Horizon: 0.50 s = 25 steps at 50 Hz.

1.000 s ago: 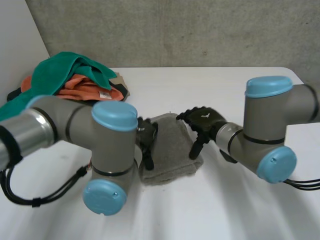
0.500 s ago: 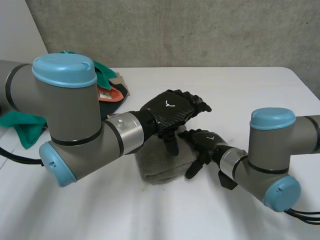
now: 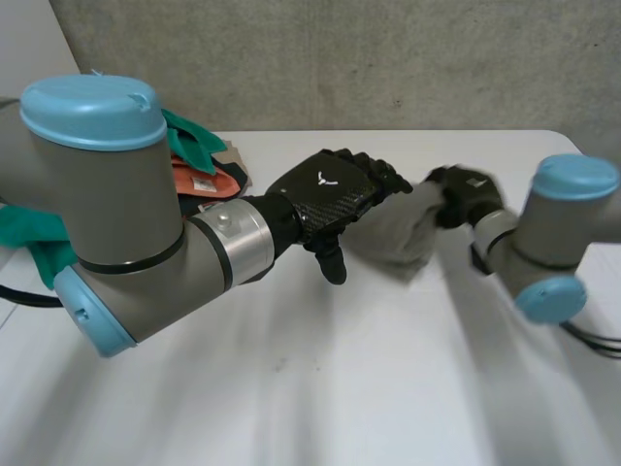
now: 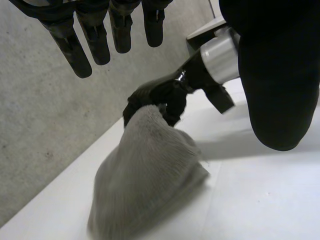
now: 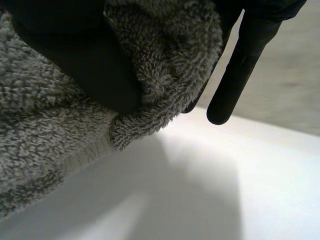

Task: Fold the laundry.

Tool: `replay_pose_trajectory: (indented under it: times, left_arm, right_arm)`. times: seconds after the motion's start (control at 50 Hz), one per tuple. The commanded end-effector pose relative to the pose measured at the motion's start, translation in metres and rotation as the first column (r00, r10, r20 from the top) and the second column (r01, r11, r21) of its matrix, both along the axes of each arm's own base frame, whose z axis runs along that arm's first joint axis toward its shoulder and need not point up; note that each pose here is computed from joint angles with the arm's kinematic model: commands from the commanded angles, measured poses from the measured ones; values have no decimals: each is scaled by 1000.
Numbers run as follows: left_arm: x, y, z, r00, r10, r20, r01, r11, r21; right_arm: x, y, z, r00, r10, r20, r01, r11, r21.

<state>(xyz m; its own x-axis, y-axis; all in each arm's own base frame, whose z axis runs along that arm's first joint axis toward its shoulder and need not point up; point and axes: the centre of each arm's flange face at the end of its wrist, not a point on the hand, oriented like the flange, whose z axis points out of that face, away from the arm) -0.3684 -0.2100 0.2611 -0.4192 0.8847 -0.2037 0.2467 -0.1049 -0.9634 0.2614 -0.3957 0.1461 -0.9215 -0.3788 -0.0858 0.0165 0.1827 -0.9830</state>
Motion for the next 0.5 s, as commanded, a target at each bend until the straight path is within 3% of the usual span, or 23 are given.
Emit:
replay_pose_trajectory:
  times: [0.02, 0.18, 0.5]
  left_arm:
    - [1, 1, 16, 1000, 1, -29, -2, 999, -37]
    - [-2, 3, 24, 999, -7, -53, 5, 999, -46]
    - [-7, 11, 23, 998, -25, -60, 24, 999, -28]
  right_arm:
    - [-77, -78, -1, 975, -220, 12, 220, 973, -62]
    - [-163, -143, -21, 922, -385, 23, 385, 916, -109]
    - [-233, -156, -31, 887, -461, 16, 461, 884, -78]
